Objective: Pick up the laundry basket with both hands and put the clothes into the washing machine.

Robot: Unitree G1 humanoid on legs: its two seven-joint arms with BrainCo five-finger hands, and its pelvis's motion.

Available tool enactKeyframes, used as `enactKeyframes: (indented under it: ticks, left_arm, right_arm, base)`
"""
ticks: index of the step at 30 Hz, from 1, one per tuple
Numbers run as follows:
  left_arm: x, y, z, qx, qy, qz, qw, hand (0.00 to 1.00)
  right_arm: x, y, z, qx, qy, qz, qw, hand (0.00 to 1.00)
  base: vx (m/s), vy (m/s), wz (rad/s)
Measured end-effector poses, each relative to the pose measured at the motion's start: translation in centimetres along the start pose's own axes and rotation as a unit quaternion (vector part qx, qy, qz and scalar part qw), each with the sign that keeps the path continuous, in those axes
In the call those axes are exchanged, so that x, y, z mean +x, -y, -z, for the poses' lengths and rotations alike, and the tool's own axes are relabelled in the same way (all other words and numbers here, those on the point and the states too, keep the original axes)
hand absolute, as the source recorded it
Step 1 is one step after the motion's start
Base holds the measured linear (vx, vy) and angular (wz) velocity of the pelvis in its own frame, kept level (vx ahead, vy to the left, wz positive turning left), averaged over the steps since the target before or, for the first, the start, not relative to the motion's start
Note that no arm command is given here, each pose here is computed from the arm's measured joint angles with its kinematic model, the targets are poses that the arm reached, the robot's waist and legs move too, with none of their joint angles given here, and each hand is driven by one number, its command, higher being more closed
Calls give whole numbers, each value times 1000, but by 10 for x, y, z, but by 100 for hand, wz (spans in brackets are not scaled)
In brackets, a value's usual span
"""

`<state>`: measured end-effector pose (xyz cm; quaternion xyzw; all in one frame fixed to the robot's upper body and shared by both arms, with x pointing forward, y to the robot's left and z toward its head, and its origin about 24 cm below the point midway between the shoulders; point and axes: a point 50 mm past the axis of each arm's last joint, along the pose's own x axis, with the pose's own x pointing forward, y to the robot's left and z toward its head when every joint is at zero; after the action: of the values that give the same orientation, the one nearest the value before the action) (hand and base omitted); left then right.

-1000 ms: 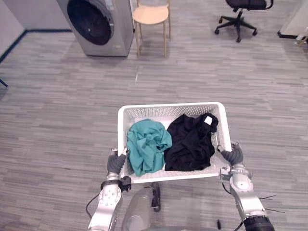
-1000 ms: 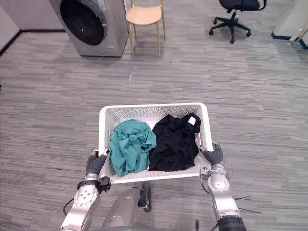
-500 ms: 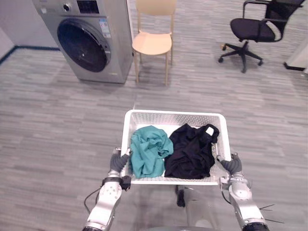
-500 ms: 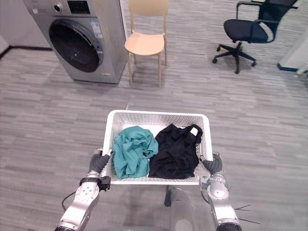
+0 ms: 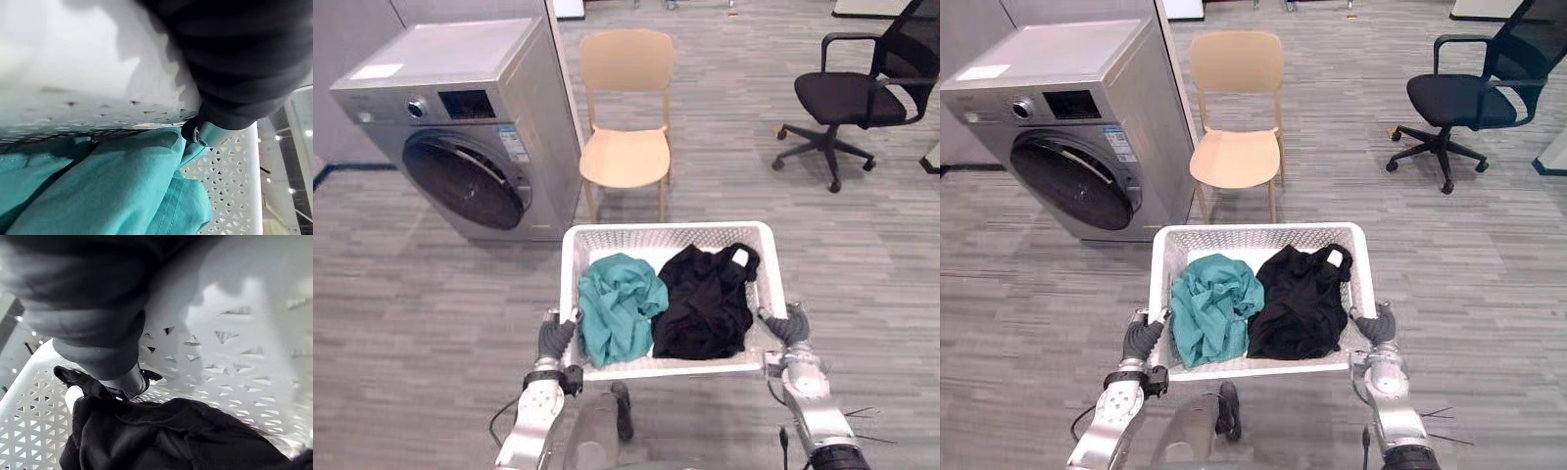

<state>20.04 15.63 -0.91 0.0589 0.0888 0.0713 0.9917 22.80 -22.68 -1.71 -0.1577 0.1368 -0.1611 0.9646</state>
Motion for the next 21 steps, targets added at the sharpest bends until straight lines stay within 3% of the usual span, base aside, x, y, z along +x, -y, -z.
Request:
enactKeyframes:
  ticks: [9, 21]
  left_arm:
    - [-2, -9, 11, 39, -27, 7, 999, 100]
    - [3, 13, 18, 26, -42, 32, 998, 100]
  right_arm:
    - [-11, -11, 24, 9, -51, -11, 999, 100]
    - [-19, 12, 27, -10, -43, 11, 999, 100]
  base:
    - [635, 224, 25]
    - [705, -98, 23]
